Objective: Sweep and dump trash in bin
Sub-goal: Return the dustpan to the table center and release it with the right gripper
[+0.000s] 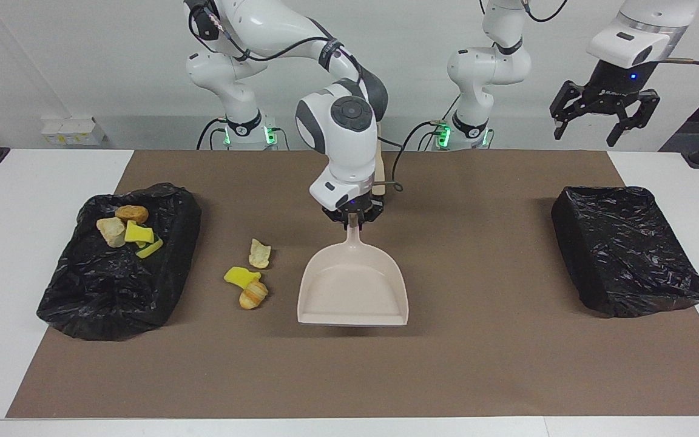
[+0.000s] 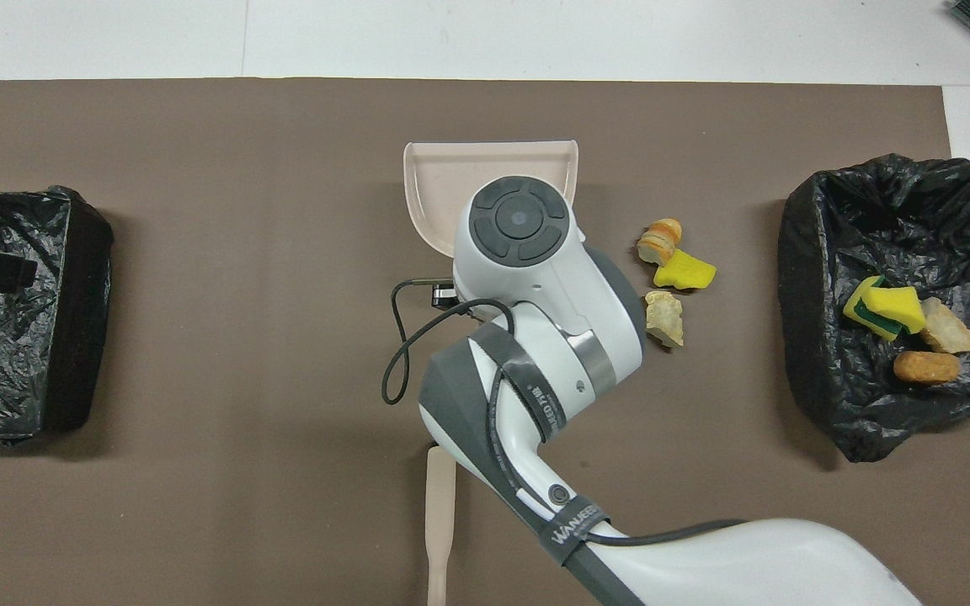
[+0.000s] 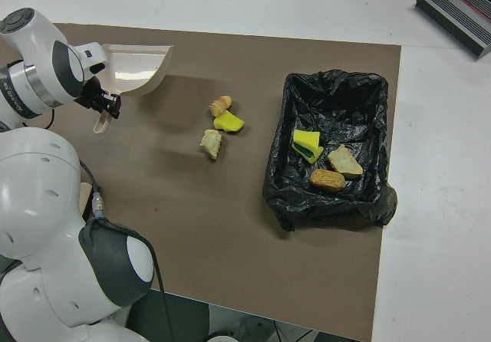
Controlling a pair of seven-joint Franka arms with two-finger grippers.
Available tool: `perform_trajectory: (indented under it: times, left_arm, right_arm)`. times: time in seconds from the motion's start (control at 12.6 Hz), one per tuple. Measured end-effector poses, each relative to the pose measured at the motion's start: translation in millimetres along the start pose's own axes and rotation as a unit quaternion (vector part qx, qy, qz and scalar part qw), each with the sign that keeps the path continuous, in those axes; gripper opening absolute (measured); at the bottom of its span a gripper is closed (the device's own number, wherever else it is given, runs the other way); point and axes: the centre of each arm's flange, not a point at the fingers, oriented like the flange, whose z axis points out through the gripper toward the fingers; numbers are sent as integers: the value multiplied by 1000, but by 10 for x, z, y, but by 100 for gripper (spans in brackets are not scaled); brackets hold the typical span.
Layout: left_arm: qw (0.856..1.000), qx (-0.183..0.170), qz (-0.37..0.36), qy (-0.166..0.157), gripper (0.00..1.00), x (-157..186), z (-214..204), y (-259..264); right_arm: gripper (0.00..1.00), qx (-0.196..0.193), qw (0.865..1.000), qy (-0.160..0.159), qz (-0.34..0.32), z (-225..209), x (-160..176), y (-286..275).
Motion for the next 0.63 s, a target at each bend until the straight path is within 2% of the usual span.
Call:
perform_trajectory:
  times: [0.32,0.63]
  left_arm:
    - [1000,0,-4,-2,100,-13,-2,-33]
    - [1000,-2,-5,-8,100,-29,9,-43]
  right_arm:
    - [32,25,999,-28,4,571,-35,-260]
    - [33,41,999,-29,5,669,-69,-374]
